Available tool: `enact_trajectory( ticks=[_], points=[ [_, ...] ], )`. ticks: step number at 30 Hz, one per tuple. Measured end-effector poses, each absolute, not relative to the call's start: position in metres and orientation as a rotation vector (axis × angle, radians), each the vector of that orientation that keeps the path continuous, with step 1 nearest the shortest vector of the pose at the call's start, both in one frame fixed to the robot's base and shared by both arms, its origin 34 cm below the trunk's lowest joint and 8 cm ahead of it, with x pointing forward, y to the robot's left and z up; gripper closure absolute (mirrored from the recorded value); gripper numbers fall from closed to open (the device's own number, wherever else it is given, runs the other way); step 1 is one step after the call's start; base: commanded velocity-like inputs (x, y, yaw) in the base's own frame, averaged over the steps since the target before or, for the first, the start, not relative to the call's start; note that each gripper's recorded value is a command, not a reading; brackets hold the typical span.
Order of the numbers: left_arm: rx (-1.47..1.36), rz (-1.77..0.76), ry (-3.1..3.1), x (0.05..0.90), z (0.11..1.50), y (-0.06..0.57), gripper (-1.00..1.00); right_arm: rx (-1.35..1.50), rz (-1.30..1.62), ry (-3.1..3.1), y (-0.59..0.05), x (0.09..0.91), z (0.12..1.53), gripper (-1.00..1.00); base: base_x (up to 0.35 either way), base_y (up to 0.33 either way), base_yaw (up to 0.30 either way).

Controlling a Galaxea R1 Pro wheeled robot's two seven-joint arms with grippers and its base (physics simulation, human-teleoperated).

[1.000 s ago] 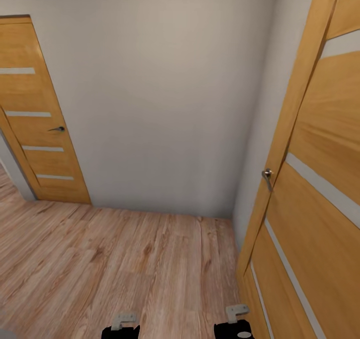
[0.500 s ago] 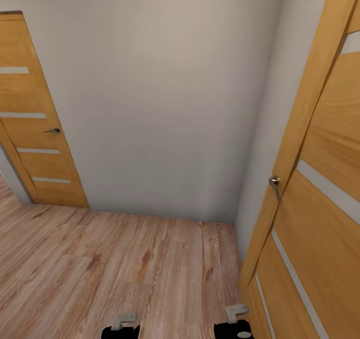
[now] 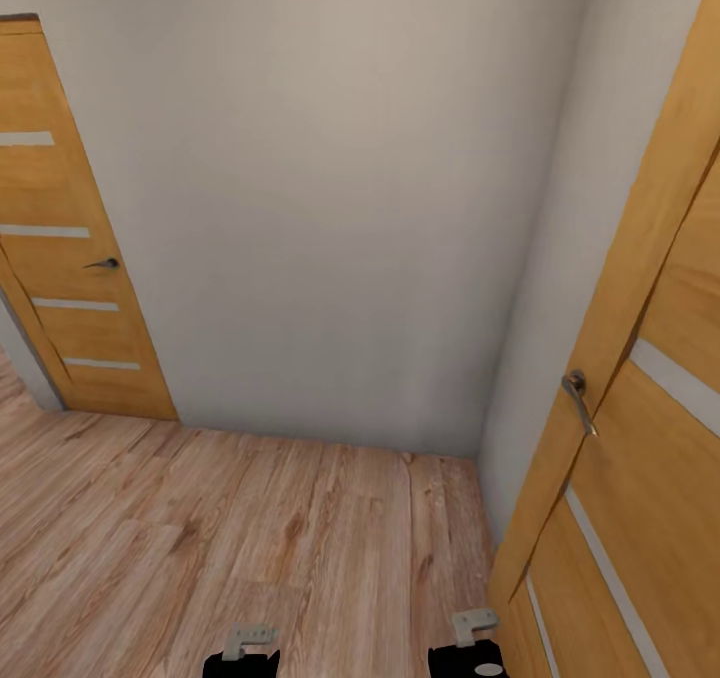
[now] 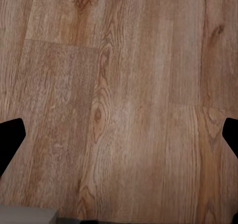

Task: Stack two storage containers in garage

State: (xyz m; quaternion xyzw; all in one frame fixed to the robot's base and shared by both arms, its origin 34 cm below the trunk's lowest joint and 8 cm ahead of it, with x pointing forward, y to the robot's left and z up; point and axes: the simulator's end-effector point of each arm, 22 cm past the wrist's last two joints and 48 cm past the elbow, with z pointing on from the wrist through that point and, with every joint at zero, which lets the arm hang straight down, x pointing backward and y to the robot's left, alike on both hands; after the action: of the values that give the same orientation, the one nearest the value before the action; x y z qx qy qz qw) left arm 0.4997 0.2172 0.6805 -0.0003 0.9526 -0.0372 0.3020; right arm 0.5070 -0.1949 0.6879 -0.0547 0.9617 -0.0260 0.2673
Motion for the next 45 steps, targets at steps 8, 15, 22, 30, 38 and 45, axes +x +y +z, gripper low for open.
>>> enact_trajectory(
  ticks=[8,15,22,30,38,45],
  points=[
    [-0.001,-0.099,2.526,0.4997,0.6804,0.2172,-1.00,-0.148,-0.070,2.595,-0.1950,0.5069,0.6879,-1.00,0.200,-0.037,0.001],
    [-0.001,-0.099,2.527,0.4996,0.6803,0.2172,-1.00,-0.148,-0.069,2.596,-0.1943,0.5068,0.6877,-1.00,0.180,-0.007,0.036],
    [-0.001,-0.099,2.528,0.4991,0.6797,0.2172,-1.00,-0.148,-0.069,2.599,-0.1943,0.5060,0.6869,-1.00,0.172,-0.001,0.052],
    [-0.001,-0.099,2.528,0.4991,0.6796,0.2172,-1.00,-0.149,-0.069,2.599,-0.1943,0.5057,0.6867,-1.00,0.159,0.000,0.006],
    [-0.001,-0.099,2.529,0.4989,0.6794,0.2172,-1.00,-0.149,-0.069,2.600,-0.1942,0.5055,0.6865,-1.00,0.155,0.000,0.066],
    [-0.001,-0.099,2.530,0.4984,0.6787,0.2172,-1.00,-0.149,-0.069,2.601,-0.1942,0.5053,0.6860,-1.00,0.154,0.000,0.117]
  ],
)
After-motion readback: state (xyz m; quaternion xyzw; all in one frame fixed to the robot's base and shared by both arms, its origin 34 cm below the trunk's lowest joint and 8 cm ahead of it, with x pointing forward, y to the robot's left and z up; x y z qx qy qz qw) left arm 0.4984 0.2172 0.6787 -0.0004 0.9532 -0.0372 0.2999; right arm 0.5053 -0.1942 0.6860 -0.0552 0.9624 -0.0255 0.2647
